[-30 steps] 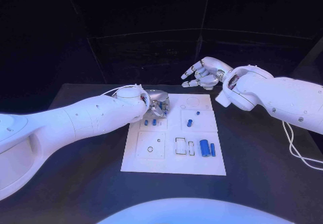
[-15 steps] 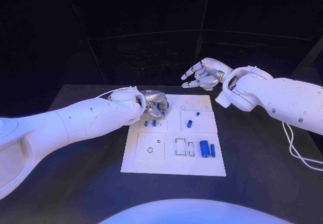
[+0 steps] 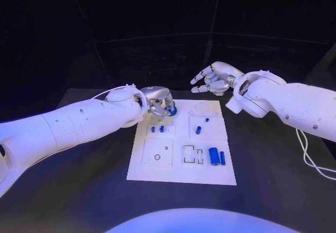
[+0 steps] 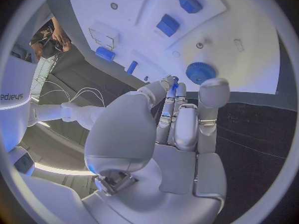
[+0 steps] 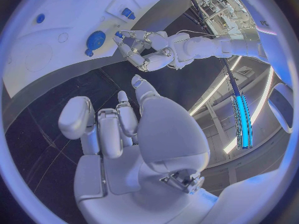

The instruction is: Assemble the parts on the task board

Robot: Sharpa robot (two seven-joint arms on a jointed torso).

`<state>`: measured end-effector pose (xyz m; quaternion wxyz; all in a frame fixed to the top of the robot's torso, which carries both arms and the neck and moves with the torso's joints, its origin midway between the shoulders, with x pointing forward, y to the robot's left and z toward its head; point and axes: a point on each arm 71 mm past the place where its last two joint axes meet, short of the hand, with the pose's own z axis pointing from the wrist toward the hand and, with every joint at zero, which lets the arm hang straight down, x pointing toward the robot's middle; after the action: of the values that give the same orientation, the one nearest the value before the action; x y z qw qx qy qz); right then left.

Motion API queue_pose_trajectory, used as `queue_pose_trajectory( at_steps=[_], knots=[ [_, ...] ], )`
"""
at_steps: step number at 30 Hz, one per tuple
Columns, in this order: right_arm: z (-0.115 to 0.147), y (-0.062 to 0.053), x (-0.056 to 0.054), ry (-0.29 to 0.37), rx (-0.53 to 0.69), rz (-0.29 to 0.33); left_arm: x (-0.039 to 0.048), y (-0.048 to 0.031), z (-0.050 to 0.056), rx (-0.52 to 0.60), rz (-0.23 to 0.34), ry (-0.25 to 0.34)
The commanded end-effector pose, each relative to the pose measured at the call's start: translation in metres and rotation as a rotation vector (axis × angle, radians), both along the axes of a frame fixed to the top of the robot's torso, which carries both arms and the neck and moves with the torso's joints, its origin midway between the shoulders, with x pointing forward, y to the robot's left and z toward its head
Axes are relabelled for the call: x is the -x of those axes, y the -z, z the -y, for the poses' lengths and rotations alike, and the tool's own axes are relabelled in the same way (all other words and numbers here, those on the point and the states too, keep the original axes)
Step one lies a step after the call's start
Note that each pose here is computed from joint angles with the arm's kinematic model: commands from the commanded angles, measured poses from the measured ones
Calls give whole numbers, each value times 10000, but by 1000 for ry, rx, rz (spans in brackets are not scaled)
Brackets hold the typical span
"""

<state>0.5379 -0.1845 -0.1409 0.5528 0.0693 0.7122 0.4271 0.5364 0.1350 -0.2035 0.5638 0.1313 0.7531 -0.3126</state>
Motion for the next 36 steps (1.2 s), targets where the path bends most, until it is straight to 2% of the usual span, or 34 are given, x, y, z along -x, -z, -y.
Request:
queue_pose_trajectory(
  at_steps=[1,7,13,24,36],
  knots=[
    [6,-18,0,-5,-4,9,-3,-7,-88,-4,-12,-20],
    [7,-17,-1,-5,-4,9,-20,39,-249,-26,-38,-50],
    [3,-16,-1,-7,-4,8,-8,143,-315,-34,-66,-64],
    [7,-15,0,-6,-4,8,-10,256,-353,-58,-106,-80],
    [9,-15,0,-5,-4,8,-1,287,-349,-69,-125,-79]
  ],
)
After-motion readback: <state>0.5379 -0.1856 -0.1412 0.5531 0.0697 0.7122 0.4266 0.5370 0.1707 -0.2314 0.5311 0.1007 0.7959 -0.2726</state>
